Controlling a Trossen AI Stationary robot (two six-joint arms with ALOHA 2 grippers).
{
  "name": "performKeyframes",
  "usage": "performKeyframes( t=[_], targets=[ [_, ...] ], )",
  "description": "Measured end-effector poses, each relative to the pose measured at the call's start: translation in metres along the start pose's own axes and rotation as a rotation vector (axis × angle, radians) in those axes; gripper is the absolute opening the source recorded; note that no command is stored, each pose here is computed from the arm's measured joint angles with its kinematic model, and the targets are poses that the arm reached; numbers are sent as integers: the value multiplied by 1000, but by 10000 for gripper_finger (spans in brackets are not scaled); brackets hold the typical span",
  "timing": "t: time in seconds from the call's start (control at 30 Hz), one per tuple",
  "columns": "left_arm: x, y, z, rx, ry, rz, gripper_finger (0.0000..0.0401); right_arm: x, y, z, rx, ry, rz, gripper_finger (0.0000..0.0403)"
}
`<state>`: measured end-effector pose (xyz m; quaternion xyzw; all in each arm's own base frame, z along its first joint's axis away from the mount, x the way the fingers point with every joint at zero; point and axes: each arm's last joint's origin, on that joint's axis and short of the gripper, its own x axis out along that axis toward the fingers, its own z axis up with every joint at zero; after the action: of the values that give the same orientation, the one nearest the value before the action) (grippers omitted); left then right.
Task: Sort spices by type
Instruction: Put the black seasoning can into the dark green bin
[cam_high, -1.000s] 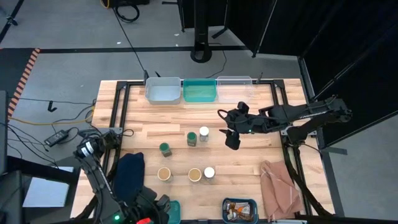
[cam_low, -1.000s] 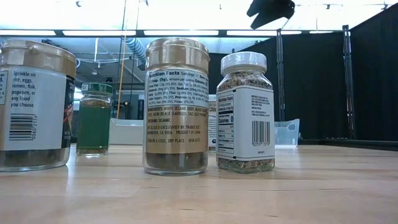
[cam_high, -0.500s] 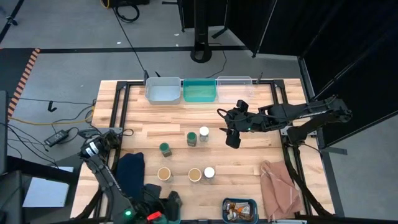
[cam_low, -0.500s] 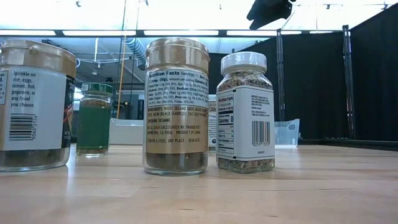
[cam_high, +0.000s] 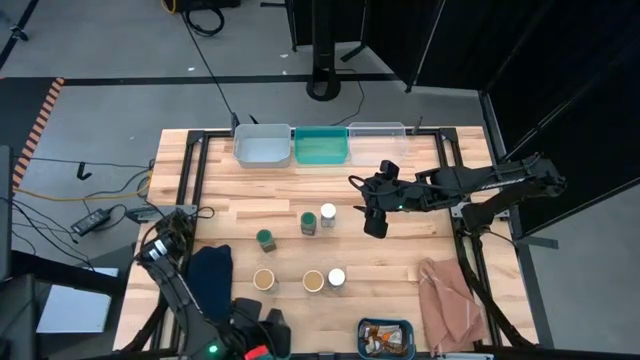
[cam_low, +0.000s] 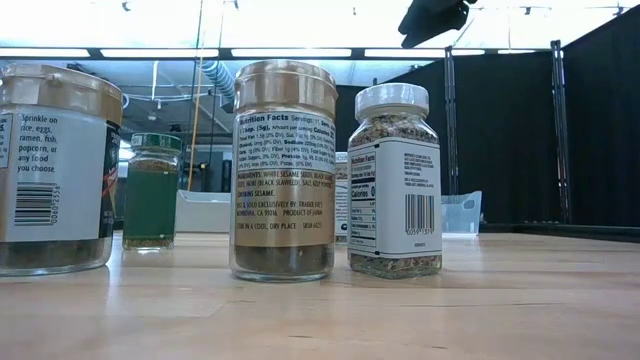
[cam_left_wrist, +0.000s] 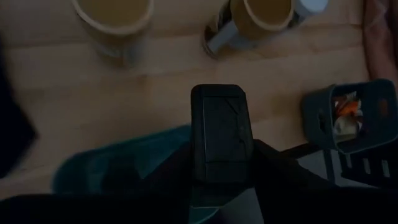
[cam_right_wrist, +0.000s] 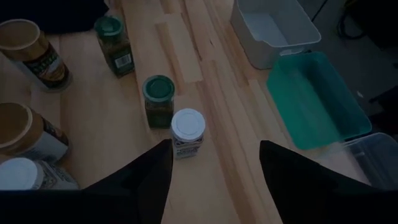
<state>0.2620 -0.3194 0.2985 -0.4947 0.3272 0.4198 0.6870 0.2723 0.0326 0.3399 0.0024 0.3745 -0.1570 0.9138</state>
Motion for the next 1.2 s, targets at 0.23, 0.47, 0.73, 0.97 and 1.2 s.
performKeyframes(
  t=[0.23, 0.47, 0.73, 0.97, 1.2],
  targets=[
    [-6, -2, 2, 8, 11, 17, 131, 0, 0, -2, 10, 15, -4, 248],
    [11, 2, -12, 10, 8, 81, 130, 0, 0, -2, 11, 16, -4, 248],
    [22, 5, -22, 36, -19, 101, 130, 0, 0, -2, 11, 16, -4, 248],
    [40, 8, -34, 59, -54, 125, 130, 0, 0, -2, 12, 16, -4, 248],
    [45, 10, -37, 67, -67, 132, 130, 0, 0, -2, 12, 16, -4, 248]
  ],
)
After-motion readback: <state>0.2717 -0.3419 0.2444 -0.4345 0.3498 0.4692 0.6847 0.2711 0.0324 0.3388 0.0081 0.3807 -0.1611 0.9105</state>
